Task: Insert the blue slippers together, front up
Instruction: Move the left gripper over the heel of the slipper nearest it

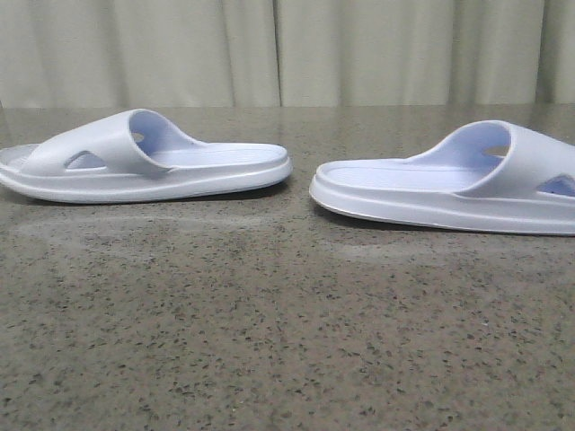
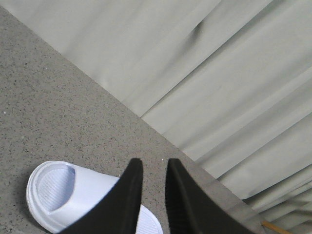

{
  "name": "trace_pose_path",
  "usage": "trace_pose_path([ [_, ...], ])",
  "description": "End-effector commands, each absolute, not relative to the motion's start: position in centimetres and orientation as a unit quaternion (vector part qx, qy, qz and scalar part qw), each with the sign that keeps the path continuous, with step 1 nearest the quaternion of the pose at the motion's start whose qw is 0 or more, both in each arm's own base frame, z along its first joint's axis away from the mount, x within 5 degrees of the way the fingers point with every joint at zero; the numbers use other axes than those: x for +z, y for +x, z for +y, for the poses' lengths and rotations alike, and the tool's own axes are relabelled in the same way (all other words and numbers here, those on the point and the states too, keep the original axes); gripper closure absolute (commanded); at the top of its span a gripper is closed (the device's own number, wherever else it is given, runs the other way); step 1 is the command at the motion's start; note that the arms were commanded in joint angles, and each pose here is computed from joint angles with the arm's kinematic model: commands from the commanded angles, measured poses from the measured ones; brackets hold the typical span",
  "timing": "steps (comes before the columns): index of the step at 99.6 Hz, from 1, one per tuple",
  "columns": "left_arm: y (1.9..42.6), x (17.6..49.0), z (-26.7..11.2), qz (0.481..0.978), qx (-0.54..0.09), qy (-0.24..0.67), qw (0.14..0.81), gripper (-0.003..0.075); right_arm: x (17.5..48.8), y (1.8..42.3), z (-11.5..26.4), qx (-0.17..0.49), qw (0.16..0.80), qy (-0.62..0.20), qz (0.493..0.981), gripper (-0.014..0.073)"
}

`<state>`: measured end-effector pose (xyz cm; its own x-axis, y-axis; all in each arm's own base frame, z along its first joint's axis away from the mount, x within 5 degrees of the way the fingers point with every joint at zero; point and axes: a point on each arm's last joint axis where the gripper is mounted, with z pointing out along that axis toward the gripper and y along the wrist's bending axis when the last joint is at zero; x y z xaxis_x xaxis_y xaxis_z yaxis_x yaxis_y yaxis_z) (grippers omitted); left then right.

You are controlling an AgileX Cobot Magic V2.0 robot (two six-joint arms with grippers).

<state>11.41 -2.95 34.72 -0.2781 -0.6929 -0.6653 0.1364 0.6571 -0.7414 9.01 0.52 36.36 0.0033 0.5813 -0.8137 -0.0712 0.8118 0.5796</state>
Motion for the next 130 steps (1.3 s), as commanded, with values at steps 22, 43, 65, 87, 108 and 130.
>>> trace_pose_path([
  [22, 11.5, 36.2, -2.8, 0.686, -0.381, -0.204, 0.586, 0.0199, 37.9, 9.0, 0.3, 0.263, 0.702, 0.213, 0.627, 0.0097],
  [43, 11.6, 35.9, -2.9, 0.693, -0.379, -0.202, 0.578, 0.0253, 37.8, 9.0, 0.4, 0.269, 0.695, 0.214, 0.632, 0.0097],
  [65, 13.4, 34.1, -3.2, 0.707, -0.404, -0.254, 0.523, 0.0293, 37.4, 9.0, 0.6, 0.273, 0.68, 0.21, 0.647, 0.0097],
  [87, 16.1, 32.0, -3.5, 0.733, -0.396, -0.293, 0.469, 0.0321, 37.4, 9.0, 0.7, 0.273, 0.676, 0.209, 0.651, 0.0097],
  [108, 18.5, 29.8, -3.8, 0.755, -0.387, -0.329, 0.415, 0.0321, 37.3, 9.0, 0.7, 0.273, 0.676, 0.209, 0.652, 0.0097],
  [130, 20.3, 27.7, -4.0, 0.773, -0.372, -0.356, 0.371, 0.0321, 37.3, 9.0, 0.7, 0.273, 0.676, 0.209, 0.652, 0.0097],
])
